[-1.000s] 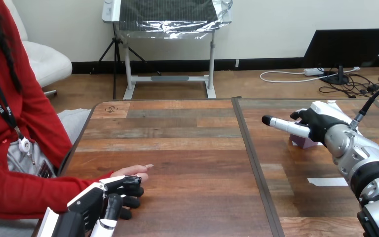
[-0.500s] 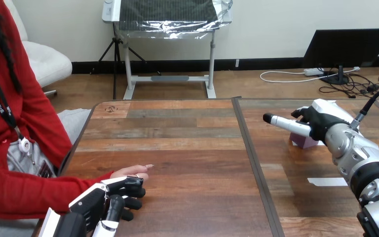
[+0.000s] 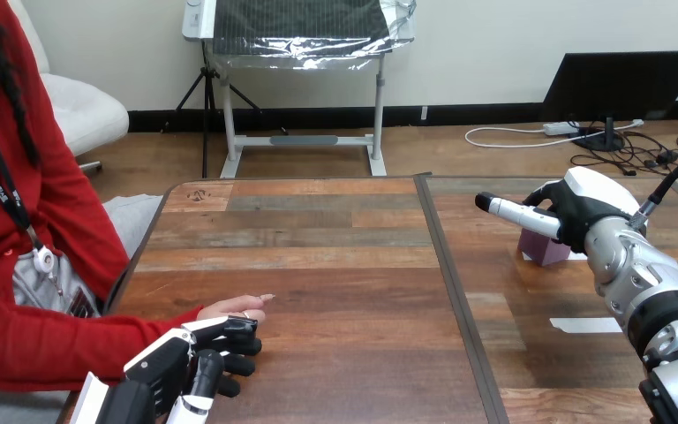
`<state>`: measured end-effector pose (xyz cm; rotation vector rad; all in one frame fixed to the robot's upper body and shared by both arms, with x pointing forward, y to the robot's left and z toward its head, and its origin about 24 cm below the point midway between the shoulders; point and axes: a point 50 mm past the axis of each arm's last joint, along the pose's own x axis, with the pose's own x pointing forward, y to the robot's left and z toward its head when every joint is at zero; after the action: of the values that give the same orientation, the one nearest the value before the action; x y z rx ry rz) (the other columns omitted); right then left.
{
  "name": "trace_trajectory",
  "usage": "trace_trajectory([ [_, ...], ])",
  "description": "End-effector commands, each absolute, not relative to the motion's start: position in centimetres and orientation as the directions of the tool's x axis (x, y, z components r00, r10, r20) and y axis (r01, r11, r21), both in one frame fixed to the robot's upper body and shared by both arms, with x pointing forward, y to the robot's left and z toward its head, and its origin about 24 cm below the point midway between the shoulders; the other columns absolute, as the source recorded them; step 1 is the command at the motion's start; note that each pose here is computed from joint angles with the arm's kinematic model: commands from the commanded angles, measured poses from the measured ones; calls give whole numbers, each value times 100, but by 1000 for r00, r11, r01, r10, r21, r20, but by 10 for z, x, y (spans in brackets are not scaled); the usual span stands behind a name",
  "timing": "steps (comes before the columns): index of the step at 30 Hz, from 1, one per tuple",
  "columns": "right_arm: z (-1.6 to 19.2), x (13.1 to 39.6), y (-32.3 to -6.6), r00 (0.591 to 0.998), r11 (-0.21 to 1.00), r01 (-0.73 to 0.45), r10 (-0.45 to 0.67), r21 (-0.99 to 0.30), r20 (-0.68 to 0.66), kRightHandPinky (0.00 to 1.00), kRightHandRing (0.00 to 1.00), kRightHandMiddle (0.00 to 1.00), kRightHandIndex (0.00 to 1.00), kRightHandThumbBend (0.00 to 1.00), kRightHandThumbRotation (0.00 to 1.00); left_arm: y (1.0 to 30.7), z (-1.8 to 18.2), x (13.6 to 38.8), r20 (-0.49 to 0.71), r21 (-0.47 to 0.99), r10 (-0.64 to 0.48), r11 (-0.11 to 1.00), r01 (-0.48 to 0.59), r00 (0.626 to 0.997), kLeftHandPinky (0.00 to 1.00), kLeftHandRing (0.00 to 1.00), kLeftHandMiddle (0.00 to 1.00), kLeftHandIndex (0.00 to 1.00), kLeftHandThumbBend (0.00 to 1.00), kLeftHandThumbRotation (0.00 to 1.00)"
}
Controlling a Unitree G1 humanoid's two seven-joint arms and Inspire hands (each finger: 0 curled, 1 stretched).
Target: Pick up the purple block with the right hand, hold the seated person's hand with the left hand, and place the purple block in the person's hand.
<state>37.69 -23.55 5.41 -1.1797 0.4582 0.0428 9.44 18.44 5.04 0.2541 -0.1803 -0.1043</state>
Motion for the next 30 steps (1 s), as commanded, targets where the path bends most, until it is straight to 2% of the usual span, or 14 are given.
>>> trace_trajectory([
  [1,70,385,-231,930,379,-226,-191,-898,-314,54,68,70,83,82,100,183,66,100,245,259,-145,963,80,959,56,64,67,68,30,87],
  [3,70,385,-232,927,369,-238,-189,-898,-323,58,71,73,85,82,100,183,66,99,242,261,-146,962,81,959,56,64,67,68,30,87],
  [5,70,385,-232,926,361,-247,-186,-899,-329,69,79,80,88,82,100,183,67,98,237,263,-147,961,82,960,56,64,67,68,31,87],
  [8,69,385,-232,921,347,-268,-180,-899,-344,77,85,86,90,82,100,184,67,97,233,266,-150,960,85,961,56,64,67,68,31,86],
  [13,68,385,-231,910,334,-300,-180,-894,-373,89,93,94,94,80,100,185,68,95,231,268,-153,959,88,961,57,64,68,68,32,86],
  [30,56,380,-228,884,308,-368,-178,-877,-433,94,97,98,98,78,100,192,69,85,201,288,-145,954,83,969,57,64,67,68,37,85],
])
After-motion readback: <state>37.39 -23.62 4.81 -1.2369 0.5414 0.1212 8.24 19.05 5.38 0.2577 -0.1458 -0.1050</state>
